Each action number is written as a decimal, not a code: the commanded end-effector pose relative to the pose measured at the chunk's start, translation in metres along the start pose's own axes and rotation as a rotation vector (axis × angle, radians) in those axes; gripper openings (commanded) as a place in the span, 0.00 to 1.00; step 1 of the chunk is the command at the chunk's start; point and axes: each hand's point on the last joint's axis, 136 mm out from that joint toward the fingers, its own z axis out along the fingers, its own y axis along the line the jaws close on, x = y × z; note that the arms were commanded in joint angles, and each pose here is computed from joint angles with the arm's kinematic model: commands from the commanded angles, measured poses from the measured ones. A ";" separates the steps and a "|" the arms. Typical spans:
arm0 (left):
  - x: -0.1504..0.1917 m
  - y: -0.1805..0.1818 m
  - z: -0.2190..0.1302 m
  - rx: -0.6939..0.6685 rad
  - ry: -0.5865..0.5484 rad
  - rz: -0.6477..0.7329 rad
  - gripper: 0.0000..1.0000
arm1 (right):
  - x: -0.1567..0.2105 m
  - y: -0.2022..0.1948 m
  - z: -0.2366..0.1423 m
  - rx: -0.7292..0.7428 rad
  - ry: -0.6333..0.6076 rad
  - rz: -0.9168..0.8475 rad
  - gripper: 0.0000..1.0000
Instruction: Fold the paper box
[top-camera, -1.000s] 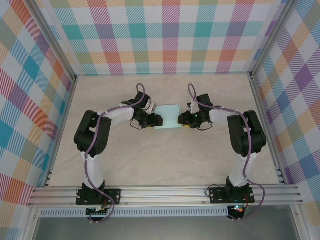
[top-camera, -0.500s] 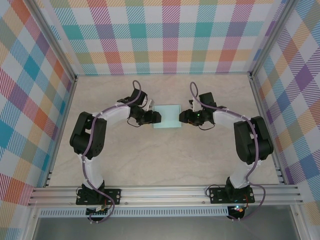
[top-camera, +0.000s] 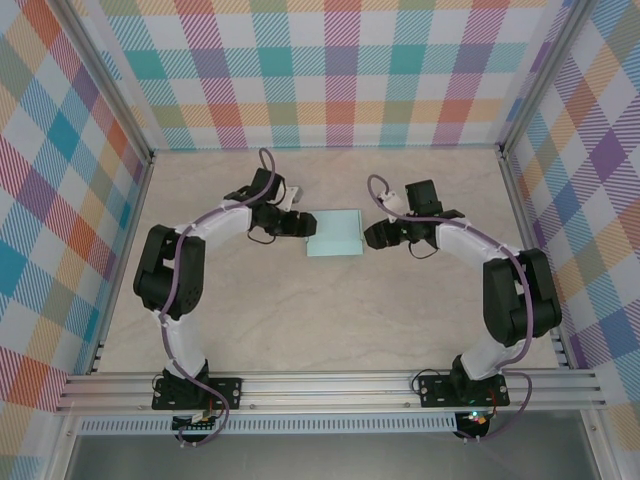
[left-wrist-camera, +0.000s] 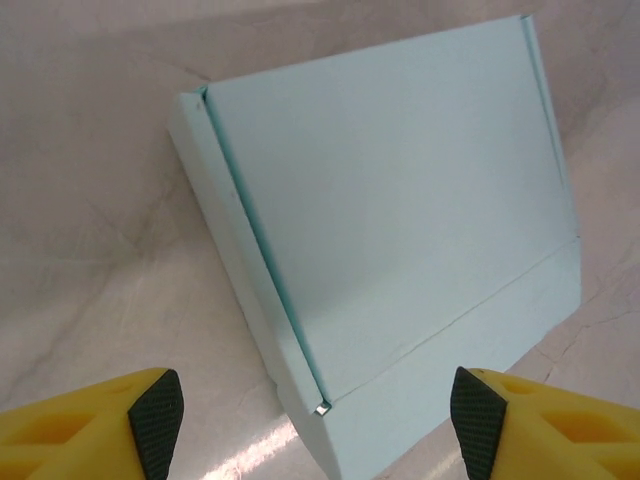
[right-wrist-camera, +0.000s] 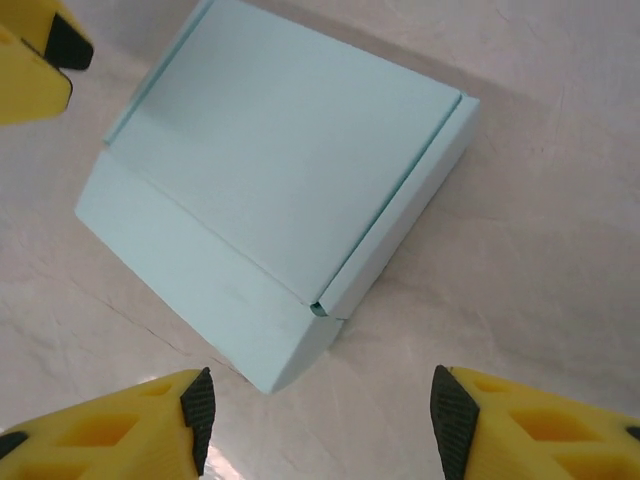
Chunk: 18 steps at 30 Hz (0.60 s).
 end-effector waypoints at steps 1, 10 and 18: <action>-0.007 -0.010 -0.016 0.064 -0.094 0.164 0.73 | 0.000 -0.006 -0.008 0.009 0.009 -0.314 0.63; -0.008 0.004 -0.006 0.071 -0.187 0.164 0.73 | -0.049 -0.021 0.013 -0.175 -0.031 -0.019 0.65; -0.022 0.008 0.011 0.129 -0.210 -0.075 0.71 | -0.053 -0.031 0.057 -0.290 0.084 0.636 0.59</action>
